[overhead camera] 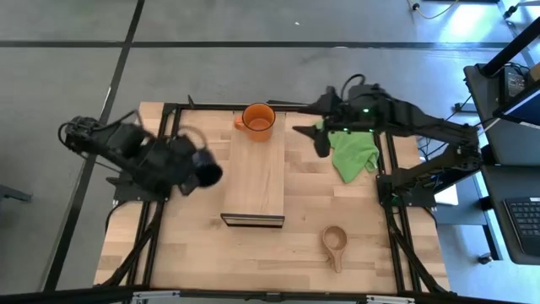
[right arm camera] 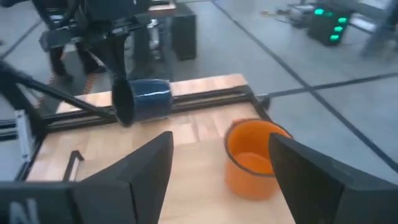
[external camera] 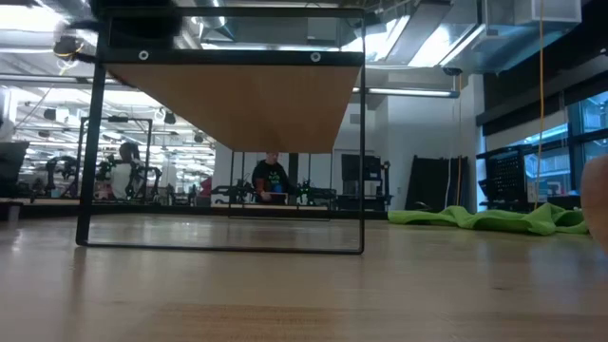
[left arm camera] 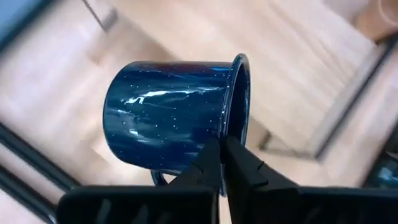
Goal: Stack small to large cups/mugs on shelf
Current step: Put the blue mug on the shelf
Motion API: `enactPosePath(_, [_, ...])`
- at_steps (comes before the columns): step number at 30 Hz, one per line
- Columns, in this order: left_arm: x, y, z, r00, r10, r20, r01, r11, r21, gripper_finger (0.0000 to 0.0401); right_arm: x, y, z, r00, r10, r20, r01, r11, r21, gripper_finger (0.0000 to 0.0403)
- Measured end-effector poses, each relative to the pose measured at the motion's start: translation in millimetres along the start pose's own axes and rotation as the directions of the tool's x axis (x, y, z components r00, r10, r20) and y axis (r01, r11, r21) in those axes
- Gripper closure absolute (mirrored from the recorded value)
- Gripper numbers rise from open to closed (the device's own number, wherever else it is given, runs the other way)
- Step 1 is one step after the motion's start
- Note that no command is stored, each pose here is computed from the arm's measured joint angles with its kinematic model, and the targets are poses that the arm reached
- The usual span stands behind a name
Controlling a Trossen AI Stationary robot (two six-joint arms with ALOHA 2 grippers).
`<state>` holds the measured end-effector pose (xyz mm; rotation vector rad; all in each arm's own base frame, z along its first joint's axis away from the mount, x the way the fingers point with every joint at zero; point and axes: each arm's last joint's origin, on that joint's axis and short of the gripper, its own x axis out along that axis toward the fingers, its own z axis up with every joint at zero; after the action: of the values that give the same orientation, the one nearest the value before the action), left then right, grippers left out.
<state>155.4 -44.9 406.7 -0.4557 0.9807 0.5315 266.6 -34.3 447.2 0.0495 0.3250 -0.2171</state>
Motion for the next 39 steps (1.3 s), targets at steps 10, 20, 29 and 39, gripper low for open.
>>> enactPosePath(10, [27, 4, 81, 0.975, -0.219, 0.033, 0.202, 0.942, 0.267, 0.0401, -9, 16, -23, 0.989, 0.008, -0.147, 0.020, 0.982, 0.190, 0.0140])
enactPosePath(20, [26, 29, 120, 0.926, -0.374, -0.052, 0.374, 0.892, 0.254, 0.0401, 30, 44, -77, 0.993, 0.054, -0.107, -0.011, 0.932, 0.363, 0.0140])
enactPosePath(29, [50, 32, 132, 0.857, -0.488, -0.167, 0.514, 0.837, 0.188, 0.0401, 45, 53, -104, 0.996, 0.090, -0.012, -0.077, 0.903, 0.423, 0.0140])
enactPosePath(39, [83, 19, 143, 0.737, -0.608, -0.296, 0.661, 0.740, 0.127, 0.0401, 45, 52, -104, 0.996, 0.084, -0.012, -0.073, 0.913, 0.402, 0.0140])
